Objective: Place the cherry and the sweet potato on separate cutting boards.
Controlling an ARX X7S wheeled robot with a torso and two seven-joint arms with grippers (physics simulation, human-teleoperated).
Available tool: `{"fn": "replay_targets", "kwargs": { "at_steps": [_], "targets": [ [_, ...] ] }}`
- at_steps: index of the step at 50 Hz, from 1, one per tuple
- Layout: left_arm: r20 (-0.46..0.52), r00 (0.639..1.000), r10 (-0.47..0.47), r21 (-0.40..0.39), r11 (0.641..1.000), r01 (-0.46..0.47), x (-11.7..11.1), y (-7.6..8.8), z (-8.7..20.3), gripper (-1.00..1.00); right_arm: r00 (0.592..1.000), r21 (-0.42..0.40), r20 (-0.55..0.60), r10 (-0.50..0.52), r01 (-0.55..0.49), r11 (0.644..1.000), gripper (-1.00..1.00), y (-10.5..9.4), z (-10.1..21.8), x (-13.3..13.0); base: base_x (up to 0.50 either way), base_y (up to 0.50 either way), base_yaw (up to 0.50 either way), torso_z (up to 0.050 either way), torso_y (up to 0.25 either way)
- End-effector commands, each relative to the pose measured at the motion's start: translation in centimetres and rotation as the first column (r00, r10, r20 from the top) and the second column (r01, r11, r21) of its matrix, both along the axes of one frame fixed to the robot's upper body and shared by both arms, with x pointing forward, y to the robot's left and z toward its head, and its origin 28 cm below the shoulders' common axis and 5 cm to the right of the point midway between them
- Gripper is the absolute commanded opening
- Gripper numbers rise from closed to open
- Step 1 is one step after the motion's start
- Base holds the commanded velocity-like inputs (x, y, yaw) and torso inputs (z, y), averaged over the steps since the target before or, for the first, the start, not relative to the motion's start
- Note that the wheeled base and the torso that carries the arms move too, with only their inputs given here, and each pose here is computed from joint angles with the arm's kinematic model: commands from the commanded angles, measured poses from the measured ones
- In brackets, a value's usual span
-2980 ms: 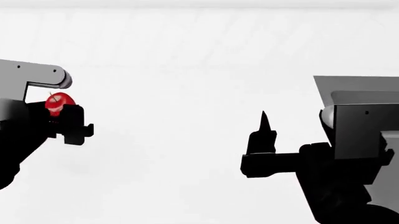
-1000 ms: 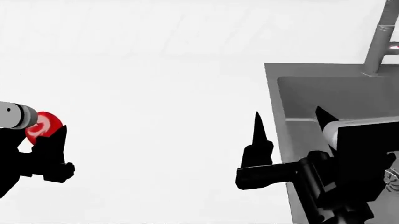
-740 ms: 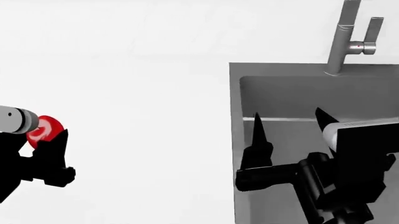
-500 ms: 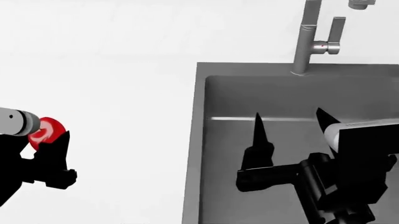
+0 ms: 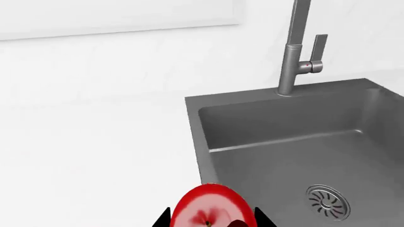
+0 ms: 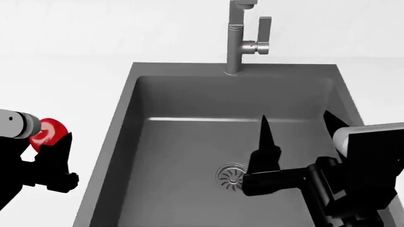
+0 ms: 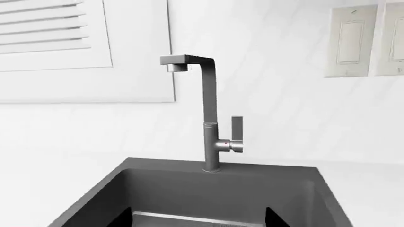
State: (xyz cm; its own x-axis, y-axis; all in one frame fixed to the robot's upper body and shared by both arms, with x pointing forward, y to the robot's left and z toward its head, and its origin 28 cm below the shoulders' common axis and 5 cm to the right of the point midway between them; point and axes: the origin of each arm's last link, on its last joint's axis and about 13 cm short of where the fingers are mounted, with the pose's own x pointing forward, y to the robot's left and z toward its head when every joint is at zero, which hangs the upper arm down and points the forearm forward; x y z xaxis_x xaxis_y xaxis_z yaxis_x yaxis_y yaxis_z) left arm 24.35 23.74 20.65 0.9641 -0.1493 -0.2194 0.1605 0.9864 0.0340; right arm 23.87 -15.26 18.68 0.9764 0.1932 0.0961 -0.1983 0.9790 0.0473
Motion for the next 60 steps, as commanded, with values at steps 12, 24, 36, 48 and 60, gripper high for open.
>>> {"fn": "replay_targets", "kwargs": {
  "at_steps": [12,24,36,48,60],
  "targets": [
    [0.025,1.0,-0.014,-0.049,0.999,0.016,-0.07,-0.15,0.4,-1.0,1.0,-0.001,0.007,-0.024,0.024,1.0,1.0,-0.23,-0.14,-0.14,0.0,-0.5,0.0,0.0,0.0],
    [0.022,1.0,-0.021,-0.053,0.998,0.022,-0.36,-0.22,0.24,-1.0,1.0,-0.001,0.014,-0.027,0.027,1.0,1.0,-0.32,0.08,-0.3,0.0,-0.5,0.0,0.0,0.0],
    [0.026,0.999,-0.028,-0.049,0.998,0.029,-0.34,-0.29,0.51,-1.0,0.999,-0.001,0.017,-0.031,0.031,1.0,1.0,-0.43,0.17,-0.44,0.0,-0.5,0.0,0.0,0.0],
    [0.028,0.999,-0.031,-0.053,0.998,0.033,-0.4,-0.35,0.53,-1.0,0.999,-0.003,0.019,-0.034,0.034,0.999,1.0,-0.52,0.29,-0.54,0.0,-0.5,0.0,0.0,0.0],
    [0.028,0.999,-0.033,-0.052,0.998,0.035,-0.3,-0.42,0.55,-1.0,0.999,0.0,0.018,-0.032,0.032,0.999,1.0,-0.5,0.14,-0.46,-0.1,-0.5,0.0,0.0,0.0]
  ]
}}
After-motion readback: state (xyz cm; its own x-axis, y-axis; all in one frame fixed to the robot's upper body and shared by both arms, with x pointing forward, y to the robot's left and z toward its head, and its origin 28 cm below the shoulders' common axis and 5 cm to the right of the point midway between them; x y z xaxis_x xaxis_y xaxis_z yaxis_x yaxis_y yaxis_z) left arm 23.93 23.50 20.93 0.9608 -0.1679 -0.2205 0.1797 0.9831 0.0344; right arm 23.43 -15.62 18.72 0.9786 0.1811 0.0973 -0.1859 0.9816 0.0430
